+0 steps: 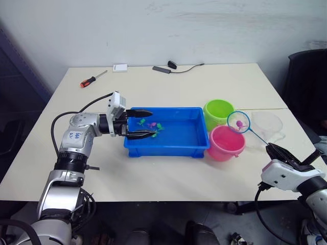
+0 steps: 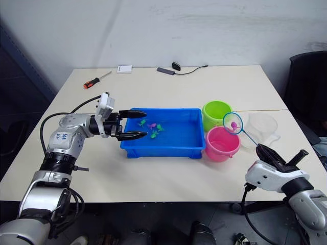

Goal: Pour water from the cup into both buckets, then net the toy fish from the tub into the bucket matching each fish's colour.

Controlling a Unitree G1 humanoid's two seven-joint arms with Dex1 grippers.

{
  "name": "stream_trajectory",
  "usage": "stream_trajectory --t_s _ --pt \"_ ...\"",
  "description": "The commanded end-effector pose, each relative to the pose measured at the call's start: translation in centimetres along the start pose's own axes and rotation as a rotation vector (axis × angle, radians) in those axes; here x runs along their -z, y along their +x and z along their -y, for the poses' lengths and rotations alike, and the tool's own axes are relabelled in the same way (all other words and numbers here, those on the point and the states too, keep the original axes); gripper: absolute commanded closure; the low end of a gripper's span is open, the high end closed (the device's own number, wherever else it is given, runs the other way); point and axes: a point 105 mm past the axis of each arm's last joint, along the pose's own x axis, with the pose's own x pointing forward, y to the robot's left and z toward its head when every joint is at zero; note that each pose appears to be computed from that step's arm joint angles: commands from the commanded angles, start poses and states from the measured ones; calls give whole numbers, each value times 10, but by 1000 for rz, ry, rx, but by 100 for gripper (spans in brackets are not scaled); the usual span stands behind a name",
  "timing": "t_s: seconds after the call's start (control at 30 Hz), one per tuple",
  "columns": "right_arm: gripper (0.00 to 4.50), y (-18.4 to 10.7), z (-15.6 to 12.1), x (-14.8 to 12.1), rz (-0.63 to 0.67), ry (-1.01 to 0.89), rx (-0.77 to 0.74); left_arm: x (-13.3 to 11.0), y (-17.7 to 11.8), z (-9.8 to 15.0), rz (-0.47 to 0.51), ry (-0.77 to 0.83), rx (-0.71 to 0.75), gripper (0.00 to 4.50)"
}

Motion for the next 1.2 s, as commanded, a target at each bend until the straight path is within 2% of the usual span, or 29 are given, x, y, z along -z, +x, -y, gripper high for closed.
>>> stream_trajectory --t_s 0.03,0.33,0.57,0.73,0.9,1.0,1.2 --pt "450 -3 5 -3 42 -203 57 -9 0 0 22 37 -1 2" --pt "450 -7 -2 3 51 -380 110 -9 2 5 27 32 23 2" --pt "450 -7 -2 -1 87 -367 129 -8 -3 9 23 23 29 2" --pt "450 7 18 -21 200 -259 92 -8 -14 6 18 23 -27 2" --pt "450 32 46 -47 311 54 37 -9 -41 -16 17 50 -280 2" --pt "450 44 36 -59 342 235 -118 2 -56 -18 -35 3 -392 2" --pt "450 70 23 -76 315 457 -407 16 -84 -14 -102 -98 -590 2"
